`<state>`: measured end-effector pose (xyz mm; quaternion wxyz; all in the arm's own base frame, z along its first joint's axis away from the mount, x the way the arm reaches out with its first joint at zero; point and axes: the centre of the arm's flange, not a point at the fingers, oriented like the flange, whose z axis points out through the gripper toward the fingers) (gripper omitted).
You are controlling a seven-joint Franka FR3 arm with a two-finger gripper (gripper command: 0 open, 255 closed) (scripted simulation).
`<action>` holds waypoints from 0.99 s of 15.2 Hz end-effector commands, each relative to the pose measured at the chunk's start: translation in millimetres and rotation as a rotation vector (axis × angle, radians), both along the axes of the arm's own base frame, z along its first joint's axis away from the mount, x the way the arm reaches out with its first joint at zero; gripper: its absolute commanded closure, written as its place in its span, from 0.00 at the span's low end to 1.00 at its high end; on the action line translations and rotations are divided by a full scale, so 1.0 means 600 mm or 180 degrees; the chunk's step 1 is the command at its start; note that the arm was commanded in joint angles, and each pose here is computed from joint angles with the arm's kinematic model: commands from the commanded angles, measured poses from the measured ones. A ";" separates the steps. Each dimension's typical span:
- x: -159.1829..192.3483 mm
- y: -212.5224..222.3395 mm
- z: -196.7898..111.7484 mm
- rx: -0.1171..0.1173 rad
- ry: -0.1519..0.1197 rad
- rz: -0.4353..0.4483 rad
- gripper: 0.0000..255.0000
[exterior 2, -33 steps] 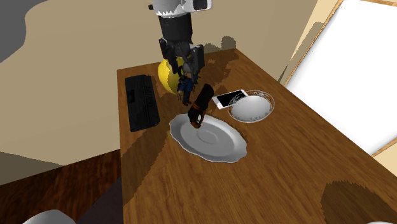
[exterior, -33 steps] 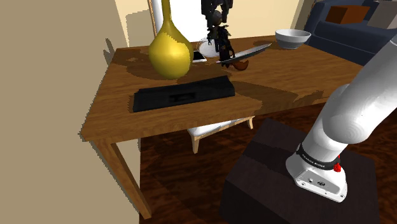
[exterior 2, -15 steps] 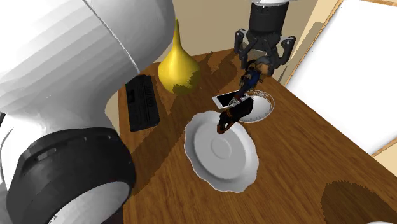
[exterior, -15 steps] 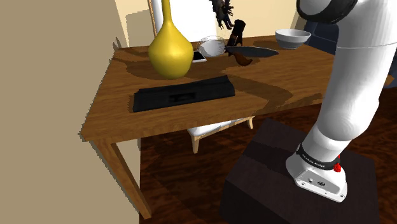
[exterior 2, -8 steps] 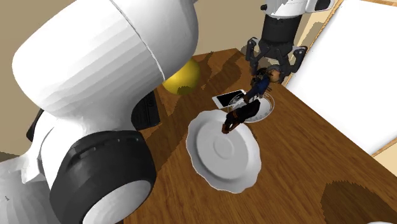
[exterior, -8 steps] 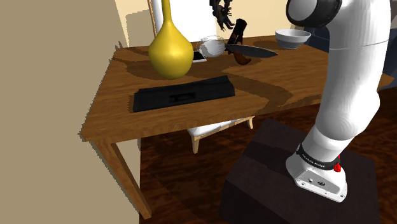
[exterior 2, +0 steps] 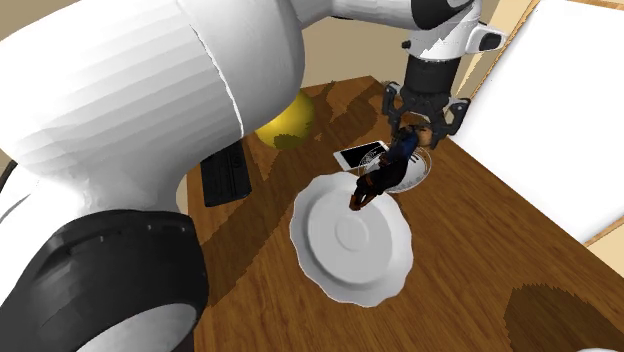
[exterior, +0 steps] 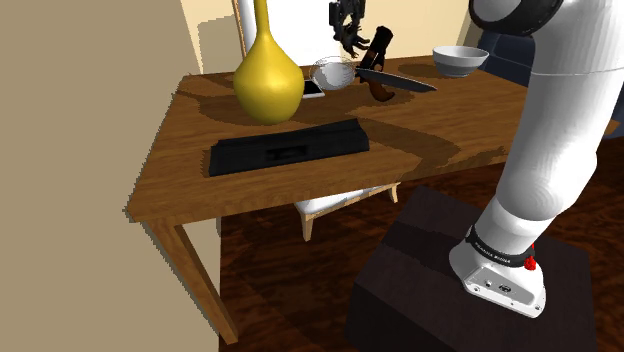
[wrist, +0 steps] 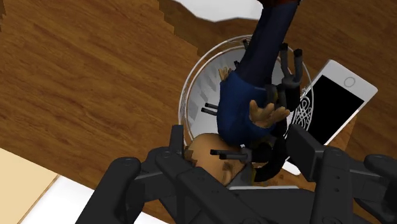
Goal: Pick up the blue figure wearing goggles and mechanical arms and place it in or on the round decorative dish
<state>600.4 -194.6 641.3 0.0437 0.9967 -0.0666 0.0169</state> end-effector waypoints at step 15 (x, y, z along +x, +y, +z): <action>-0.001 -0.001 -0.035 -0.0001 -0.0002 0.0000 0.00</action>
